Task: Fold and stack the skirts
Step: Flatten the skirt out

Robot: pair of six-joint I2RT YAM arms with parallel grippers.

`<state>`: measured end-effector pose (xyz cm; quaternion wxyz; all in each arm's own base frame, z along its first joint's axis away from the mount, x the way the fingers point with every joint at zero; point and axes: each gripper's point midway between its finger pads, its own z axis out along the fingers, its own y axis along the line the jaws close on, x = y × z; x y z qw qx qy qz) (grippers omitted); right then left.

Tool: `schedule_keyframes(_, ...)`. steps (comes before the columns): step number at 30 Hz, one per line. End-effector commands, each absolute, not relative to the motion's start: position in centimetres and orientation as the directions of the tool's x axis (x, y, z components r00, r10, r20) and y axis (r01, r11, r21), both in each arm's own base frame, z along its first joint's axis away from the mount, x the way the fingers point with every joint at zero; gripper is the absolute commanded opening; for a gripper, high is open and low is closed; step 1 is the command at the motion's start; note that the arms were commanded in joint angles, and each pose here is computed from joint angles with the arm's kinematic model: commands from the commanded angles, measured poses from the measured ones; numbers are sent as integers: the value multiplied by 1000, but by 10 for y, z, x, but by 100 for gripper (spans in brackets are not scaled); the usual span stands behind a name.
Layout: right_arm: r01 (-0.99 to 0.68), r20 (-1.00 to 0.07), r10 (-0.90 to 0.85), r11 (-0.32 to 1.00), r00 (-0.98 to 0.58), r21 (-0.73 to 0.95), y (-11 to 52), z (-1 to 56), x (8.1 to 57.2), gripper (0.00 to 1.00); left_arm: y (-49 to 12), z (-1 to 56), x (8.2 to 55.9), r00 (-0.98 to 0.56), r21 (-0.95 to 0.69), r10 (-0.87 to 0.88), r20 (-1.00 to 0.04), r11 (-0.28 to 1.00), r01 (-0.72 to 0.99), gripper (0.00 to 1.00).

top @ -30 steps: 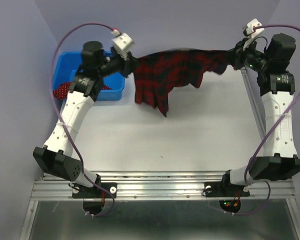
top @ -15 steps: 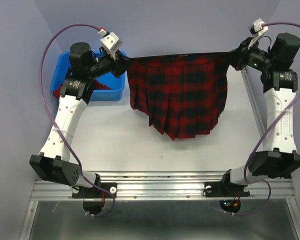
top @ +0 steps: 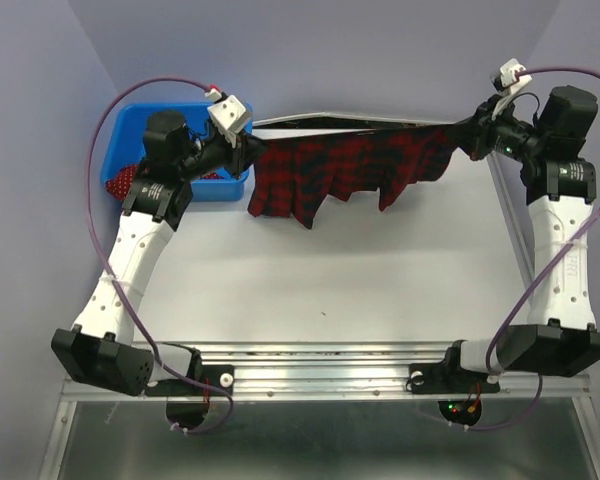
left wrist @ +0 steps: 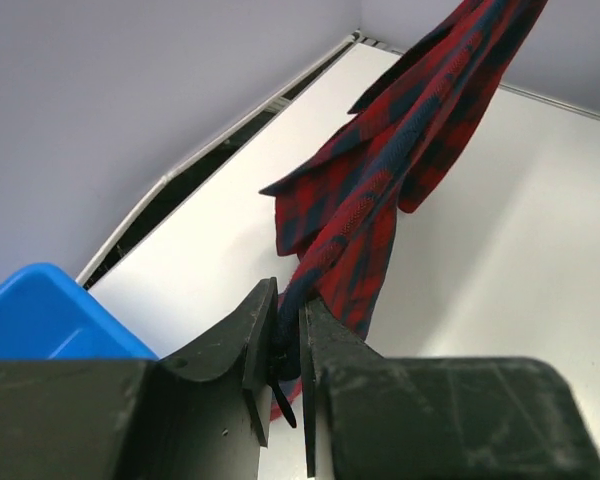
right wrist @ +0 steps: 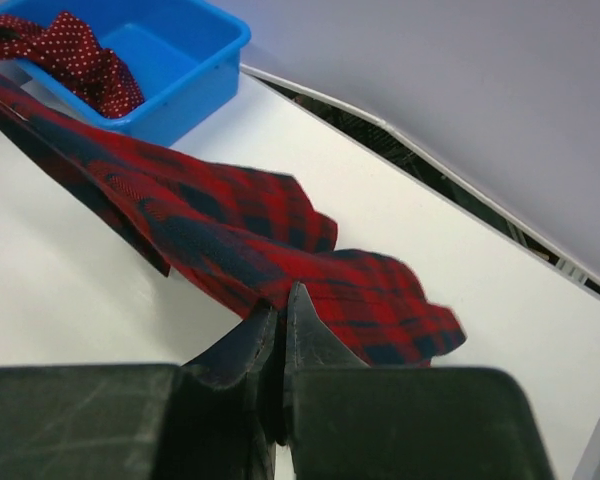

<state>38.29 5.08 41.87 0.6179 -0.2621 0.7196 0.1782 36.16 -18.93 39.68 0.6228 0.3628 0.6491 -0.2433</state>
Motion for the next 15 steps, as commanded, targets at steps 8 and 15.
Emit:
schedule_keyframes(8,-272,-954,-298,917,15,-291,-20,463,364,1,-136,456,324,219,278,182,-959,759,589,0)
schedule_keyframes(15,-274,-978,-209,941,-2,-200,-27,464,407,1,-149,461,366,183,212,125,-975,763,610,0)
